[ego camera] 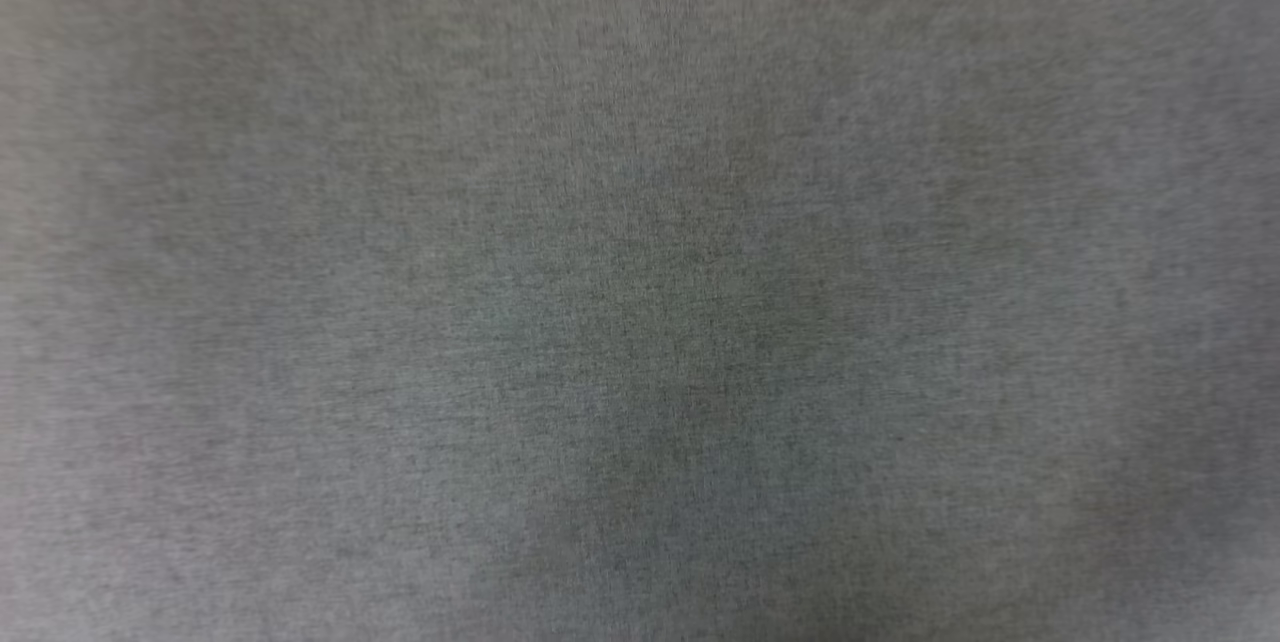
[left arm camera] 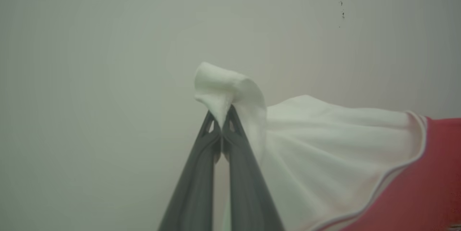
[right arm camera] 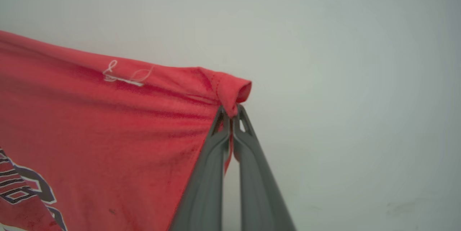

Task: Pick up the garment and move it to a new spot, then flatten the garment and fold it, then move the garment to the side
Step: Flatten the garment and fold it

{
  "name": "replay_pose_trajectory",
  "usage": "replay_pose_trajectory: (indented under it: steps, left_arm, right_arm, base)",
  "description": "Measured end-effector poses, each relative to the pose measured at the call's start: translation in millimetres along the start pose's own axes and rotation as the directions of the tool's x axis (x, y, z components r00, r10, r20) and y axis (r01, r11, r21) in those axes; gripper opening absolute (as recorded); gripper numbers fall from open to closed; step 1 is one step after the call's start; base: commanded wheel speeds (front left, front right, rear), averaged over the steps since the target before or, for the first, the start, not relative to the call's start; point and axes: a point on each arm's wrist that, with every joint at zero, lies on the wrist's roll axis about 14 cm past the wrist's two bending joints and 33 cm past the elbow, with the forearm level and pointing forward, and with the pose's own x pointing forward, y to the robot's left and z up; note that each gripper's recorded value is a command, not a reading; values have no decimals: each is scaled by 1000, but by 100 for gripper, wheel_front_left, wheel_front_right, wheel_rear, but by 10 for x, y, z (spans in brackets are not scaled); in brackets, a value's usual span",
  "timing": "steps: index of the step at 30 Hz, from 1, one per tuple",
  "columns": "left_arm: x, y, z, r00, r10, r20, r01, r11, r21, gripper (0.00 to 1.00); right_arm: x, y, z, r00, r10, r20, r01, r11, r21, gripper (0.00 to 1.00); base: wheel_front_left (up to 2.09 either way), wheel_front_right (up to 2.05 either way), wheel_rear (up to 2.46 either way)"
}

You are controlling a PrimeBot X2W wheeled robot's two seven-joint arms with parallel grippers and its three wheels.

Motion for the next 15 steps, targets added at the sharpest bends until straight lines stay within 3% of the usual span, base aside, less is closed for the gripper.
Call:
replay_pose_trajectory:
  steps: [9, 15]
  left_arm:
    - [-212, 92, -1081, 988, 37, -149, -45, 998, -53, 0]
    - [-464, 151, -1523, 971, 52, -232, -75, 993, -90, 0]
  right_arm:
    - [240, 293, -953, 989, 68, -128, -67, 998, 12, 0]
    - [254, 507, -1368, 974, 117, -194, -110, 993, 48, 0]
  base:
    - [0, 0, 0]
    - [0, 0, 0]
